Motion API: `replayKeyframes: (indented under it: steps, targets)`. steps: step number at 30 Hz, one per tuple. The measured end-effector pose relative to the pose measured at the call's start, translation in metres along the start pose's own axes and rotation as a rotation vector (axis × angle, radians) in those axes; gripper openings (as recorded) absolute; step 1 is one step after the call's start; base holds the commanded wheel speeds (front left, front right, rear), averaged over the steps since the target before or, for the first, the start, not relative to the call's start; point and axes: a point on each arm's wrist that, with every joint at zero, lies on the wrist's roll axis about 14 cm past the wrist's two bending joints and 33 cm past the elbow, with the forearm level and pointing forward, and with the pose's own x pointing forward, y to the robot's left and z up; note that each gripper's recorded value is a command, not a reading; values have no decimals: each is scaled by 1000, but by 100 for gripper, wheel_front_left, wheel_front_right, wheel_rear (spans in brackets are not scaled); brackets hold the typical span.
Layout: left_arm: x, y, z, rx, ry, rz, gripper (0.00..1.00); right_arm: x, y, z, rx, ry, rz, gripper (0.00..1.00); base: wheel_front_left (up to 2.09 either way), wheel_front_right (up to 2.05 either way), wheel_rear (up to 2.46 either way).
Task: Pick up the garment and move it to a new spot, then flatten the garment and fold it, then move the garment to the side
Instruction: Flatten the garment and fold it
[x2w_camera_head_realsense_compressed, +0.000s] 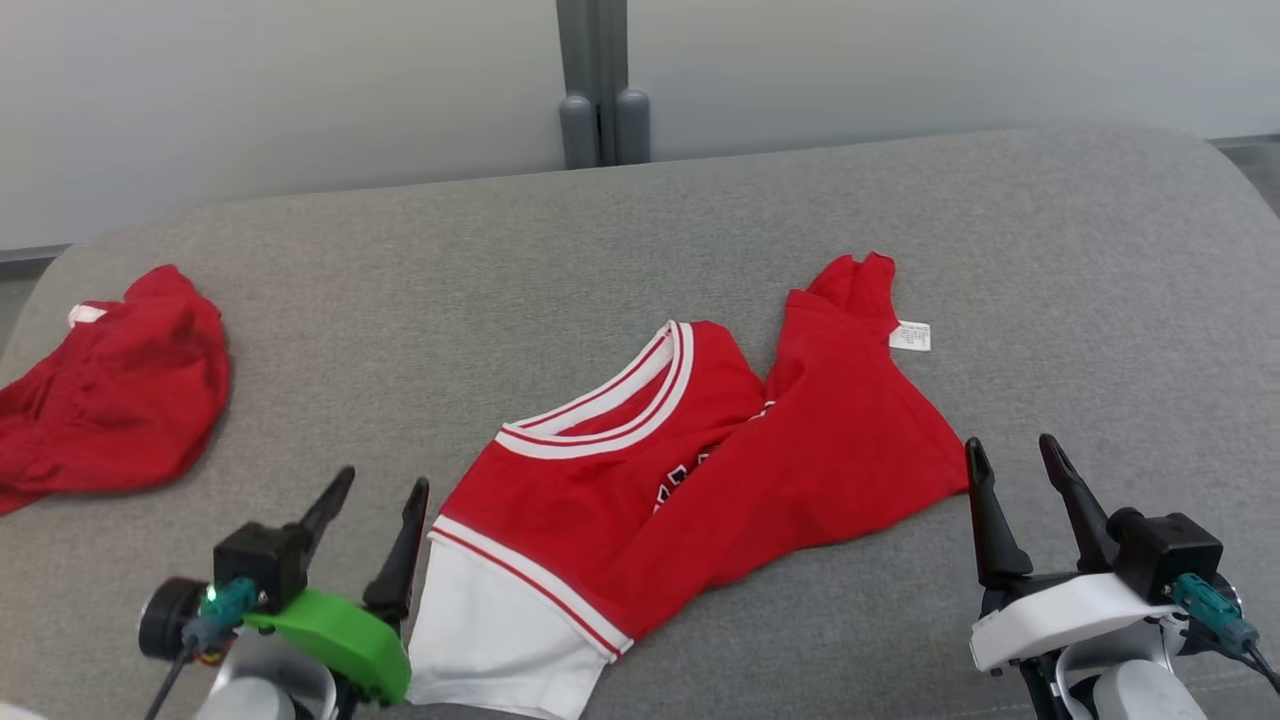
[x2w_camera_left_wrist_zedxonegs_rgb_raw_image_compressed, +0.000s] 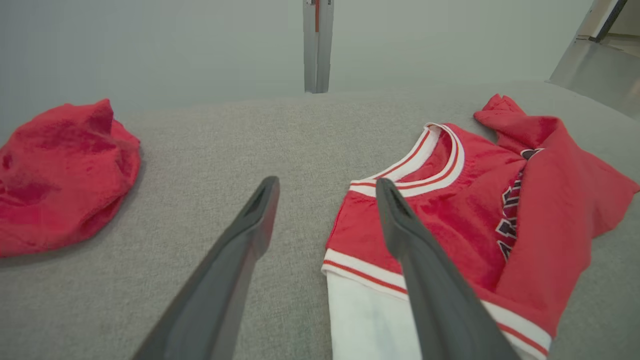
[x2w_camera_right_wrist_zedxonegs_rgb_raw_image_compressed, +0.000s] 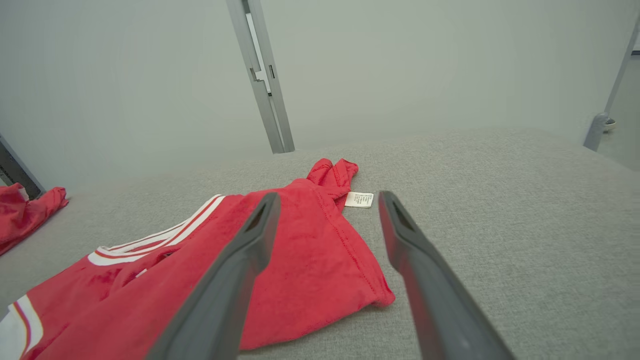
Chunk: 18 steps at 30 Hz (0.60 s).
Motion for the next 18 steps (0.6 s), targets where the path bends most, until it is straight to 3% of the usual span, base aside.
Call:
replayKeyframes:
  steps: [10, 18]
  targets:
    - [74, -11, 24, 89, -9, -104, 100, -6, -30, 2, -9, -2, -96, 100, 0, 0, 0]
    - [102, -24, -37, 110, 193, -182, 100, -11, -51, -7, -13, 27, -168, 100, 0, 0, 0]
